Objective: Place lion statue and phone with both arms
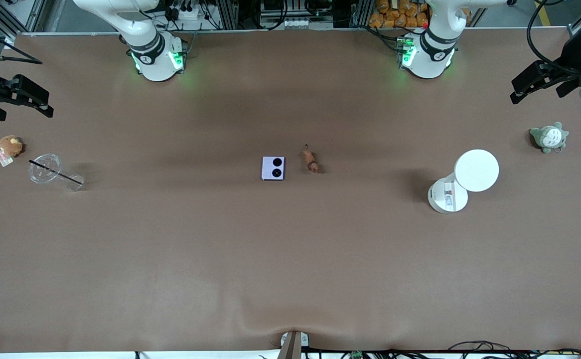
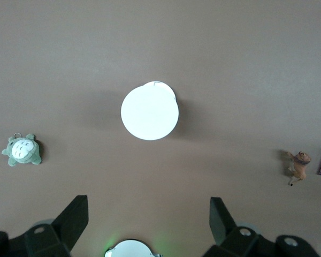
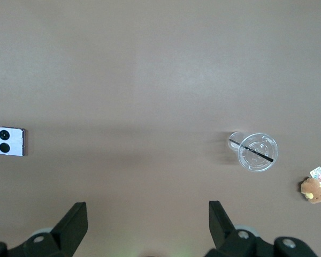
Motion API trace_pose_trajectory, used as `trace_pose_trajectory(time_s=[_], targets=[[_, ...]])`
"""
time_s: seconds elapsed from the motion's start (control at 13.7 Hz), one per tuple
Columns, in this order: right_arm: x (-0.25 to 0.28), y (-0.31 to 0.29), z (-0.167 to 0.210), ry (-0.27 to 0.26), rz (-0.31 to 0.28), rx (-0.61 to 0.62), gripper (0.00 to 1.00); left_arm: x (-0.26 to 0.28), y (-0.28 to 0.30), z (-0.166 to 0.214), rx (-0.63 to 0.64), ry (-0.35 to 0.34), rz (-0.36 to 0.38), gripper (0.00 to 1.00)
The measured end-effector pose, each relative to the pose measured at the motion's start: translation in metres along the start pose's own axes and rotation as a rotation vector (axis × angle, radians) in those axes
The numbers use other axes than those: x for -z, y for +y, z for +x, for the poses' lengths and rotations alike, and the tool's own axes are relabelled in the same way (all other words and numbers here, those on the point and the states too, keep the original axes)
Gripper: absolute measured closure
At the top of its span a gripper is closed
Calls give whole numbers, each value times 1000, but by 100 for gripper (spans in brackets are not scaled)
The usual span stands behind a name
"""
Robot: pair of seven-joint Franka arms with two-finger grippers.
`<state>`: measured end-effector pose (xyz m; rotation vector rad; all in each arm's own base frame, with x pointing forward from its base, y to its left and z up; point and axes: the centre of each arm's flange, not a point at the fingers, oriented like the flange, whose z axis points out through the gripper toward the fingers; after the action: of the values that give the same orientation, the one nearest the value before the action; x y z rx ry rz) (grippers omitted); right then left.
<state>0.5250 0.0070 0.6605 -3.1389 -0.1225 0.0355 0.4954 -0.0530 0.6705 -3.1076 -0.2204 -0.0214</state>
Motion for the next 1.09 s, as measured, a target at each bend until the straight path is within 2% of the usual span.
trace_pose_trajectory(time_s=[1.09], targets=[[-7,0,5,-11,5,0,0,1,18,-5,-37,-8,6,0]])
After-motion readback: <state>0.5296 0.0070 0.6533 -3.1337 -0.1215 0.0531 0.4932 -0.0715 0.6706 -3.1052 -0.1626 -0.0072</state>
